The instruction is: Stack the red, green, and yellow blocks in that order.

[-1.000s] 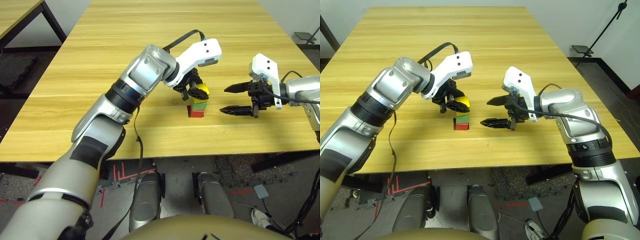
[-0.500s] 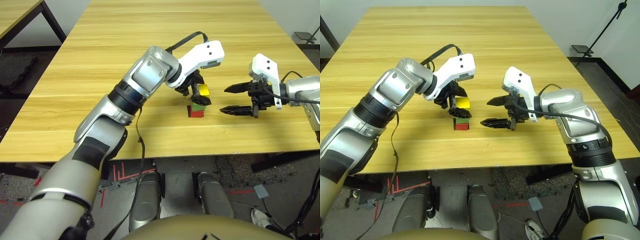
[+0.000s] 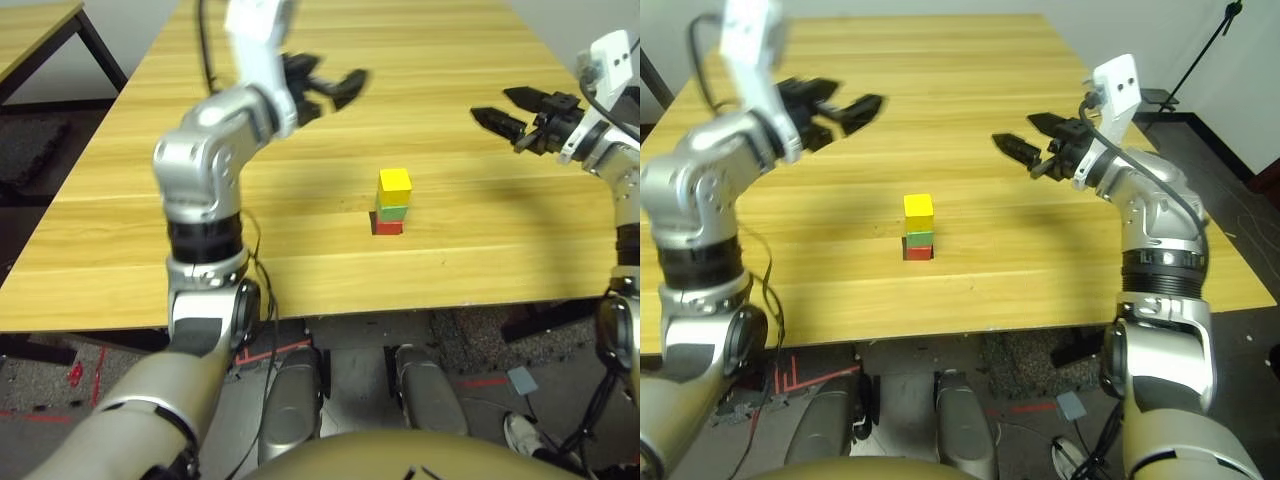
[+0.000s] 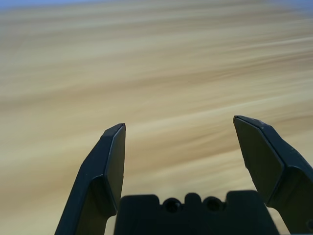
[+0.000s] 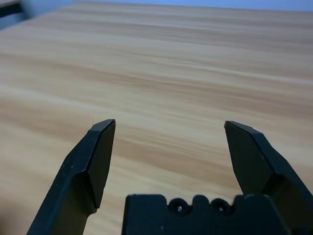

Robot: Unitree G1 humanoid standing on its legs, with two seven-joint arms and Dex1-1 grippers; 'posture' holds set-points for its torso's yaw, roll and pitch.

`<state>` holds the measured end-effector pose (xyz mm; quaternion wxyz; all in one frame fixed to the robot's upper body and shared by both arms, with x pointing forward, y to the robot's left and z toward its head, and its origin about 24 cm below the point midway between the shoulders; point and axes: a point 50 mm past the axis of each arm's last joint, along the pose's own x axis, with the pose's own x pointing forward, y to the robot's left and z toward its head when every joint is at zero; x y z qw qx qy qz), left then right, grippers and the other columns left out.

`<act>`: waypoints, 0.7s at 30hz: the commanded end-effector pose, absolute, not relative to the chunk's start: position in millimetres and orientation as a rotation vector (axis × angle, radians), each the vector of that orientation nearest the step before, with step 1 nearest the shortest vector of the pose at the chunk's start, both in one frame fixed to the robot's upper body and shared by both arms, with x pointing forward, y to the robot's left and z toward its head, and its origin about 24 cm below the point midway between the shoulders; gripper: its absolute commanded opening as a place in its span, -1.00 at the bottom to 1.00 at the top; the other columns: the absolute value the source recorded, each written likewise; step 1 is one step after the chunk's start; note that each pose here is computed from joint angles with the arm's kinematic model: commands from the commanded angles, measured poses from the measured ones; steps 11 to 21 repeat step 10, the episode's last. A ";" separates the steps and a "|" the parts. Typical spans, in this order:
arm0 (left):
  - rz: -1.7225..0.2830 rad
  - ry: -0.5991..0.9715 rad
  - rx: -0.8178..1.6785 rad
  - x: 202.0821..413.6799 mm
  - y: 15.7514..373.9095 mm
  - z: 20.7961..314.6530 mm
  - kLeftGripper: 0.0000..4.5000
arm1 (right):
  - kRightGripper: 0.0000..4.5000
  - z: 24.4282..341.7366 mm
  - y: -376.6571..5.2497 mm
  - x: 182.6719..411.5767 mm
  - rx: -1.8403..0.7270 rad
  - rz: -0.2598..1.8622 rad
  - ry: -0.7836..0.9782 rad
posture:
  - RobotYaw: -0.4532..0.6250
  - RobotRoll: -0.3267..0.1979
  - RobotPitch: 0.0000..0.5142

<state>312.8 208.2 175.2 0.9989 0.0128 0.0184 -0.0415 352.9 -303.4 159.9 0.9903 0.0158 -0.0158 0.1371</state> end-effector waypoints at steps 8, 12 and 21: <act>0.106 -0.096 0.060 284.2 204.7 117.8 0.99 | 1.00 111.1 -355.2 331.5 -0.030 -0.099 0.032 | 0.17 -0.30 -0.71; 0.107 -0.087 0.059 283.3 203.0 113.5 0.99 | 1.00 105.5 -356.5 329.3 -0.039 -0.126 0.044 | 0.17 -0.33 -0.70; 0.107 -0.087 0.059 283.3 203.0 113.5 0.99 | 1.00 105.5 -356.5 329.3 -0.039 -0.126 0.044 | 0.17 -0.33 -0.70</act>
